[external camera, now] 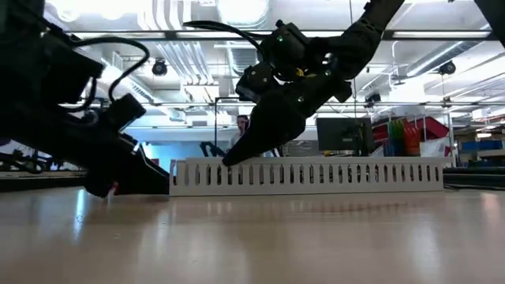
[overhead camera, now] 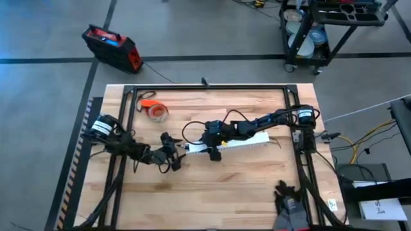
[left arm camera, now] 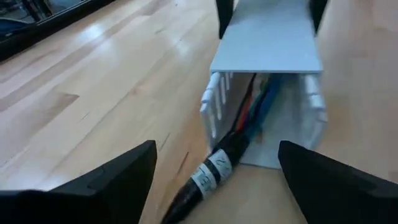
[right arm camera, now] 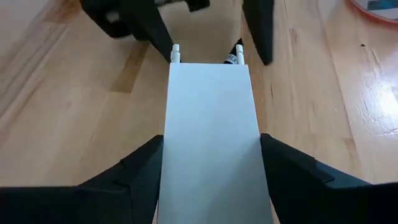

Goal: Ziptie cables
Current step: Close the white cable duct

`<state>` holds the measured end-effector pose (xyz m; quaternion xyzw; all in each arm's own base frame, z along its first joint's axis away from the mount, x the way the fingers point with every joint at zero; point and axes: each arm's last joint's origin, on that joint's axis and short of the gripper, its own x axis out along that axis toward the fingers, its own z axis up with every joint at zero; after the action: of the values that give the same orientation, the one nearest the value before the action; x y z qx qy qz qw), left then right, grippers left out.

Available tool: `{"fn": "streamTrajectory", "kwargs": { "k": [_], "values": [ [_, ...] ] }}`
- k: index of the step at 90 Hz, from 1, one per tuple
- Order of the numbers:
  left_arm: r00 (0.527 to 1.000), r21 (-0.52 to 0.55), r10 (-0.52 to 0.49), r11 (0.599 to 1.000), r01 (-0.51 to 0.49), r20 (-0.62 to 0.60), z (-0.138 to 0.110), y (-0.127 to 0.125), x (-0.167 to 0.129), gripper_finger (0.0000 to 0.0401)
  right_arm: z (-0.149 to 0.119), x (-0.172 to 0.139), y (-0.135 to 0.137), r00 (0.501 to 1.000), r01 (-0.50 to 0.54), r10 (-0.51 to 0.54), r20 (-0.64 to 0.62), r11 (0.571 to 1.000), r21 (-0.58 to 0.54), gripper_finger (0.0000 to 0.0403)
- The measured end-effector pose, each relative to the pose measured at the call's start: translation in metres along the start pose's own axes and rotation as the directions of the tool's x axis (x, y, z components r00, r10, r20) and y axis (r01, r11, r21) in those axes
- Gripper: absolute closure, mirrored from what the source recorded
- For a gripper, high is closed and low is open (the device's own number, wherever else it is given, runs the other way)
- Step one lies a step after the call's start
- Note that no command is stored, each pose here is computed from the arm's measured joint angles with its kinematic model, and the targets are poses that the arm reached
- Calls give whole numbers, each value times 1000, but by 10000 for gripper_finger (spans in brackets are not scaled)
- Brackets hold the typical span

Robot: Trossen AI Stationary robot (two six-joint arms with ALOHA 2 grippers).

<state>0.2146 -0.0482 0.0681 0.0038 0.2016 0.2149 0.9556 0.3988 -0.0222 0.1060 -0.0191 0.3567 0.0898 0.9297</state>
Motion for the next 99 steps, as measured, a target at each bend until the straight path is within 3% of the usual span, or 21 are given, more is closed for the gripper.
{"fn": "streamTrajectory", "kwargs": {
  "k": [13,34,47,69,84,99],
  "values": [
    [995,-3,-103,995,103,-8,2,-4,4,62,-1,0,1,1000,-21,21,-7,1000,-6,180],
    [990,14,-136,991,137,-27,-1,4,-6,85,0,1,1,1000,-8,8,6,1000,4,183],
    [976,17,-211,977,212,-46,-1,8,-14,89,0,1,0,1000,-1,1,2,1000,15,181],
    [978,9,-204,979,205,-30,4,6,-10,52,0,1,0,1000,1,-1,0,1000,22,181],
    [980,58,-197,978,199,-29,6,0,-3,26,0,0,0,1000,1,-1,-1,1000,23,185],
    [983,56,-179,982,181,-40,8,-2,6,35,0,0,0,1000,0,0,-1,1000,22,183]
  ]
}}
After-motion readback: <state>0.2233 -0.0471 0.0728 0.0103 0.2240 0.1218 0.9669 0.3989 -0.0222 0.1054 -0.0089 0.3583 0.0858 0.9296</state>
